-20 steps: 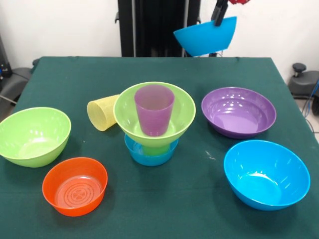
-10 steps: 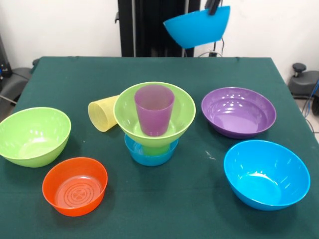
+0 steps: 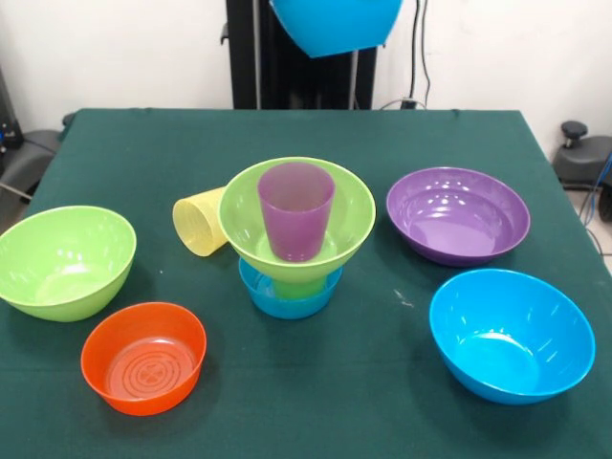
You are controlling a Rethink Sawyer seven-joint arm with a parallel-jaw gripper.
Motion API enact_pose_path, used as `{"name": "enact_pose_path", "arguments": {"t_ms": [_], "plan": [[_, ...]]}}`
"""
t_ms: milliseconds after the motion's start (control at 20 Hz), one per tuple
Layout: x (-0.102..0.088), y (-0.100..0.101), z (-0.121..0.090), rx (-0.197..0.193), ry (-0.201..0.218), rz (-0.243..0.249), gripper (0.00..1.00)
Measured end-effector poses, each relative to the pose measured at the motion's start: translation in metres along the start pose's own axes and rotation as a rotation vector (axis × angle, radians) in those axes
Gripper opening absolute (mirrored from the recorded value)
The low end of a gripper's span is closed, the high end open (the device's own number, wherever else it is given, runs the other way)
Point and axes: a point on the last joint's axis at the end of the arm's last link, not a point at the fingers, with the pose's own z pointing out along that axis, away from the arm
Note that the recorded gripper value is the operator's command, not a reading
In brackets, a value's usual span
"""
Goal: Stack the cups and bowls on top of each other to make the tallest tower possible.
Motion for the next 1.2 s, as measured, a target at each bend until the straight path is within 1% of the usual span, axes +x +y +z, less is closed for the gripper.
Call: {"name": "enact_pose_path", "arguments": {"t_ms": [100, 300, 650, 800, 900, 950, 1000, 1200], "plan": [[-0.003, -0.001, -0.002, -0.005, 0.000, -0.001, 0.00], [-0.003, 0.001, 0.000, -0.006, 0.004, -0.009, 0.00], [0.006, -0.002, 0.022, -0.004, 0.011, -0.038, 0.00], [0.009, -0.005, 0.039, -0.005, 0.010, -0.056, 0.00], [0.009, -0.008, 0.055, -0.013, 0.008, -0.066, 0.00], [0.009, -0.009, 0.059, -0.015, 0.007, -0.068, 0.00], [0.010, -0.010, 0.069, -0.018, 0.004, -0.075, 0.00], [0.011, -0.014, 0.090, -0.019, -0.006, -0.098, 0.00]]}}
